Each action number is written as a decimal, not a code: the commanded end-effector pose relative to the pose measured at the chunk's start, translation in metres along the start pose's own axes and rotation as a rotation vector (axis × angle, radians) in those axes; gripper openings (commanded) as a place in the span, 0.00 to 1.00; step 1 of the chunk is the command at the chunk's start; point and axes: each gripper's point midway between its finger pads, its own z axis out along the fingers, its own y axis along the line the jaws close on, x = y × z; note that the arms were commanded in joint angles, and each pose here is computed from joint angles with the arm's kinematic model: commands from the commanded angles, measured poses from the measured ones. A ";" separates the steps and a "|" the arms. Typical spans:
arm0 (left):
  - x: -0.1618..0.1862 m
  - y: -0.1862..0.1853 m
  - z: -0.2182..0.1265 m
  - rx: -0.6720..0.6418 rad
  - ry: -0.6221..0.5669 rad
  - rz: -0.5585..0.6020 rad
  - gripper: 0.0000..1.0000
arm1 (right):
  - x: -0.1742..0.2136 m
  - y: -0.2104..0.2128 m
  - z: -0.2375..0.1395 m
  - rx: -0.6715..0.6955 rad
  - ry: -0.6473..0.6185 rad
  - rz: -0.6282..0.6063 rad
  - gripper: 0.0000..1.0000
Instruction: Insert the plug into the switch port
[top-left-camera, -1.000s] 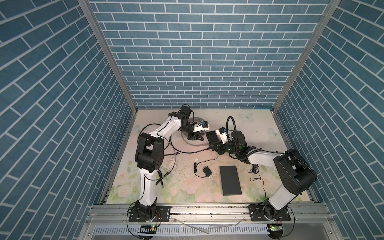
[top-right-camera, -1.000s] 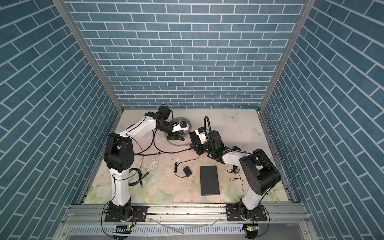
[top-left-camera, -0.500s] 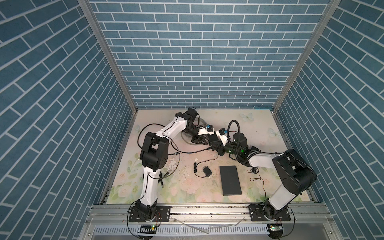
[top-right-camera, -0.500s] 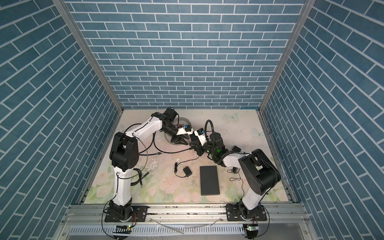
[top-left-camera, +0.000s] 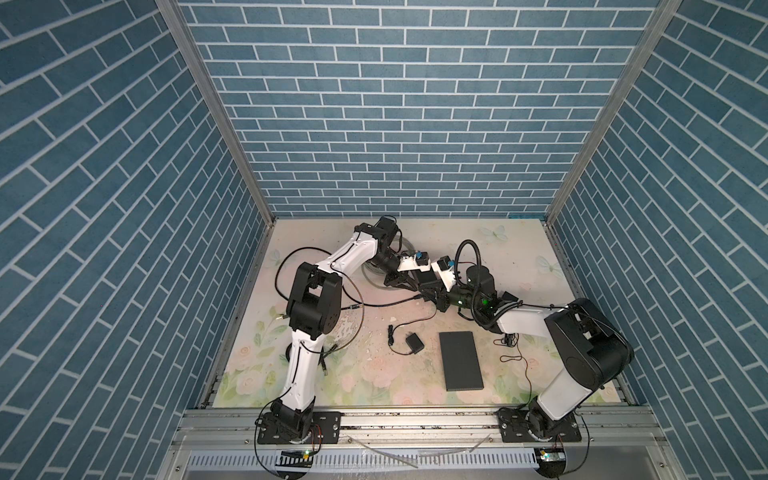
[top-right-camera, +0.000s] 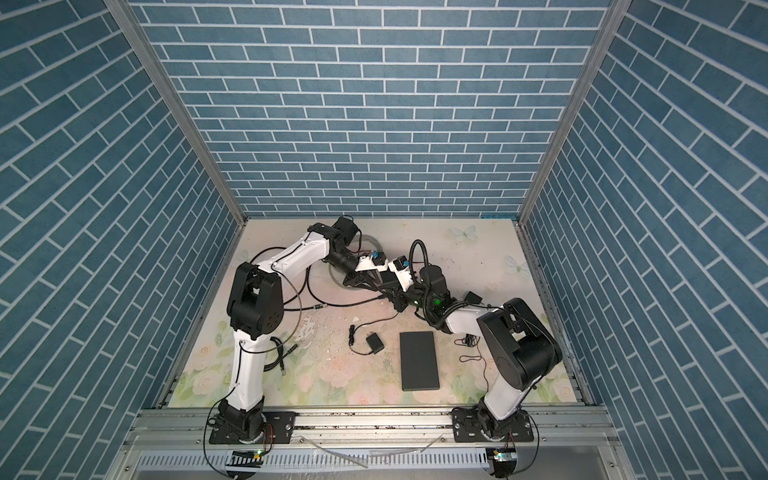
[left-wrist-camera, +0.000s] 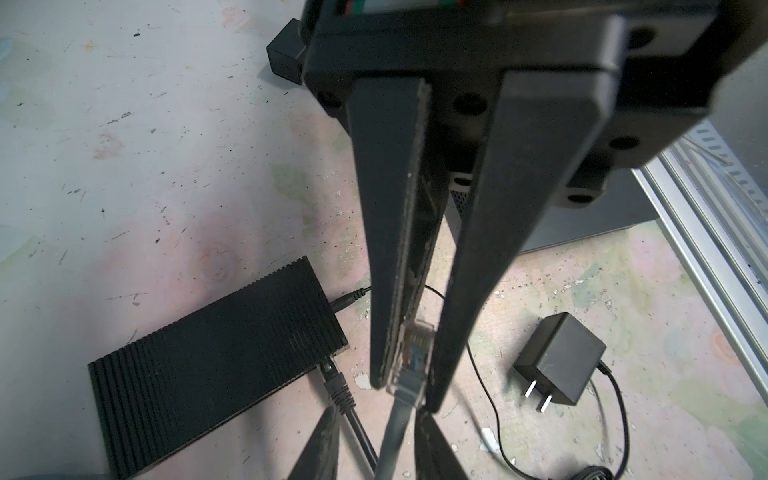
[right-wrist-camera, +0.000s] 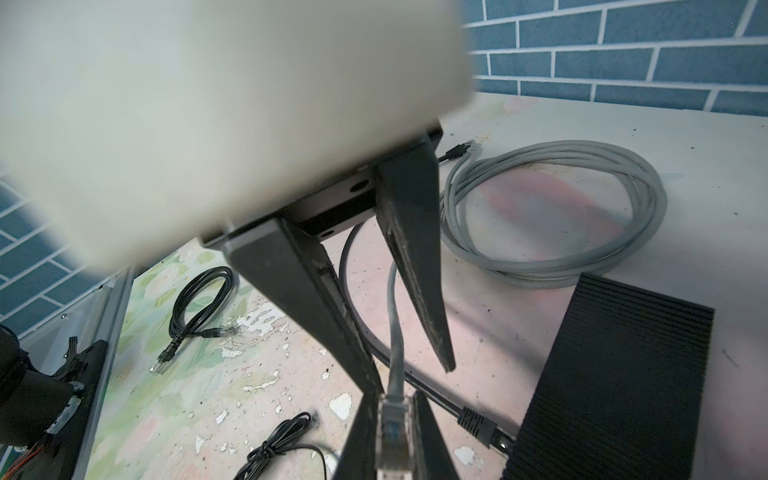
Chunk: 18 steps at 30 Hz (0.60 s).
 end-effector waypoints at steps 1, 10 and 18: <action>-0.001 -0.003 0.003 0.029 -0.004 0.000 0.19 | -0.013 0.010 -0.005 -0.031 -0.040 -0.082 0.00; 0.001 -0.011 0.005 0.060 0.010 0.011 0.00 | -0.011 0.006 -0.007 -0.002 -0.037 -0.064 0.11; 0.012 0.009 0.007 -0.090 0.083 0.070 0.00 | -0.024 -0.041 -0.052 0.179 -0.091 0.284 0.46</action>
